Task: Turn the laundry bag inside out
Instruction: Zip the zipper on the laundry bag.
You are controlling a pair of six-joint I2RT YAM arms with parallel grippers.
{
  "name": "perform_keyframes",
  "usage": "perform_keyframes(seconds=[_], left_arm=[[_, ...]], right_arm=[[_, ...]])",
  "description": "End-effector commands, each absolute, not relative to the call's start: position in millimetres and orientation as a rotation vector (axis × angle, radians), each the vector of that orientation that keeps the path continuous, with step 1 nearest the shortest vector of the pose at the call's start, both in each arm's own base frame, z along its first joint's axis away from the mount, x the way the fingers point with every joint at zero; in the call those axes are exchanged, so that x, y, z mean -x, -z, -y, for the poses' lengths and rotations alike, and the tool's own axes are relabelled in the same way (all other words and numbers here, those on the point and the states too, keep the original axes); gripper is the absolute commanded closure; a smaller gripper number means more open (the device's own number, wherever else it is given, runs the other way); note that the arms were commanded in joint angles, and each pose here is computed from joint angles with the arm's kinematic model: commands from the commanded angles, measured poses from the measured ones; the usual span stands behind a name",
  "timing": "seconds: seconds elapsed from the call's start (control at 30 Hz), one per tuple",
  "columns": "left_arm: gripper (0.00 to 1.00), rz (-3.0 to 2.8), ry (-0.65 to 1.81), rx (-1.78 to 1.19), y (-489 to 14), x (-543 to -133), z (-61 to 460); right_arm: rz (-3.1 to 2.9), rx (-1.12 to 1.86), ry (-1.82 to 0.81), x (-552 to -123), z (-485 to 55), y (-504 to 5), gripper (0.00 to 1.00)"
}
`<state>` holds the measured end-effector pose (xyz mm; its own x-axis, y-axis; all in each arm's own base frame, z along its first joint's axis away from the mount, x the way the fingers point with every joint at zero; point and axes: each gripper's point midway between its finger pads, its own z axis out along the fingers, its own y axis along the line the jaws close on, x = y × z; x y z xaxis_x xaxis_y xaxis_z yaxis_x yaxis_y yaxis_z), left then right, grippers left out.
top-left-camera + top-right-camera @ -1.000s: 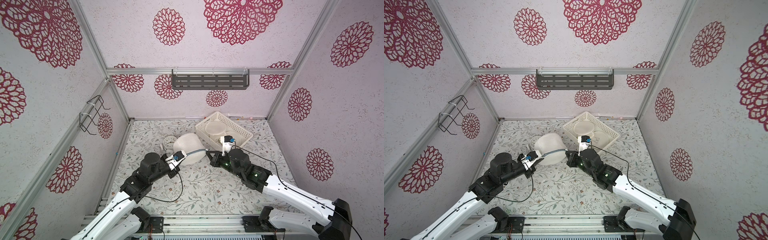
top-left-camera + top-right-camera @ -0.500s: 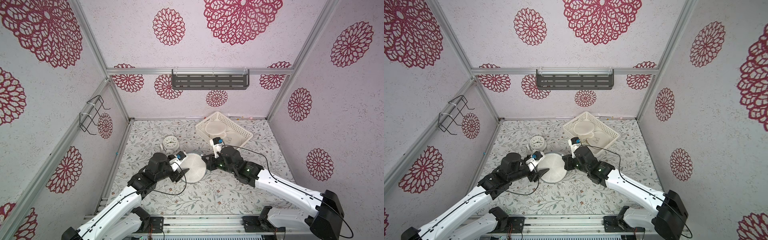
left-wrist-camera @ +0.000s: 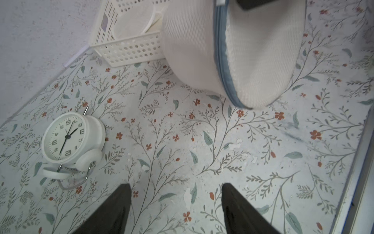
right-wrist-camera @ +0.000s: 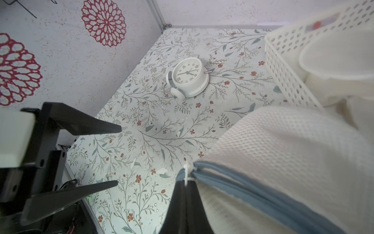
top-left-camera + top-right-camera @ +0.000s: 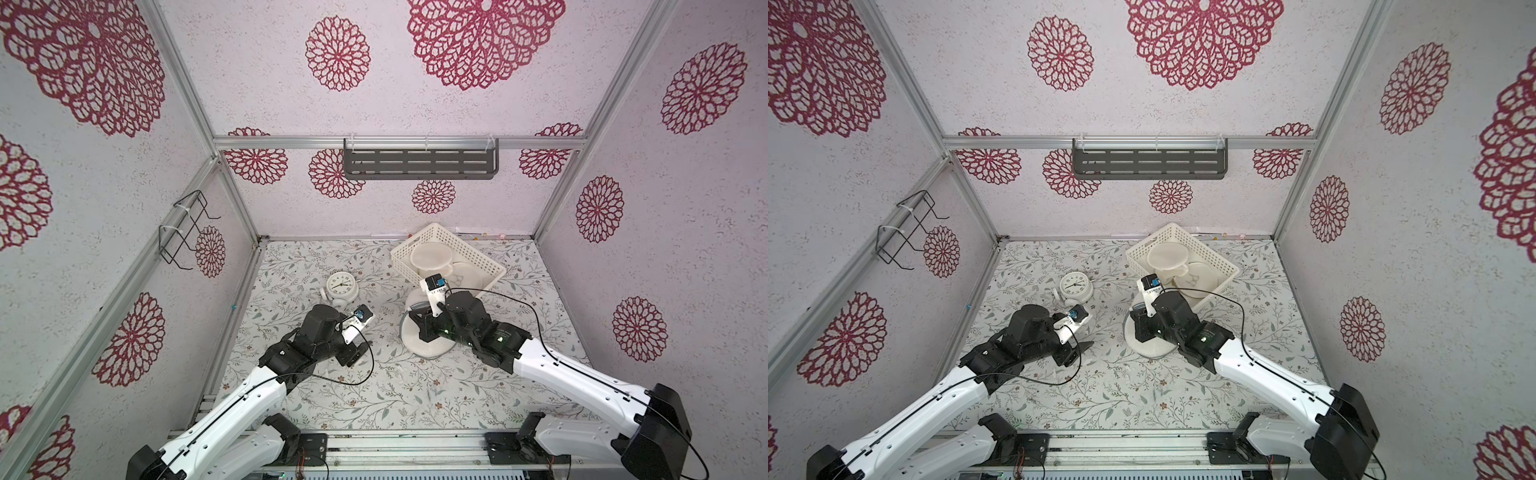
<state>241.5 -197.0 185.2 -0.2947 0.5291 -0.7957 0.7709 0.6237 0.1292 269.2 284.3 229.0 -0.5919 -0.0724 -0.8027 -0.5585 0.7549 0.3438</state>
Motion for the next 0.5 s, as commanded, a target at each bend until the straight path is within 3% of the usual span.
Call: perform_keyframes(seconds=[0.0,0.2,0.33,0.47], left_arm=[[0.24,-1.782,0.547,-0.998,-232.2,-236.2,230.8],[0.26,-1.821,0.629,-1.061,-210.2,-238.5,253.8],[0.39,-1.856,0.610,-1.082,-196.7,-243.9,255.7],[0.58,-1.890,0.584,-1.088,-186.3,-244.2,251.6]], right_arm=[[-2.028,0.558,-0.793,-265.7,-293.2,-241.5,1.00],[-1.983,0.670,-0.907,-250.2,-315.3,-231.6,1.00],[-1.985,0.706,-0.940,-245.6,-326.8,-224.7,1.00],[-1.976,0.712,-0.978,-241.3,-335.1,-225.2,1.00]])
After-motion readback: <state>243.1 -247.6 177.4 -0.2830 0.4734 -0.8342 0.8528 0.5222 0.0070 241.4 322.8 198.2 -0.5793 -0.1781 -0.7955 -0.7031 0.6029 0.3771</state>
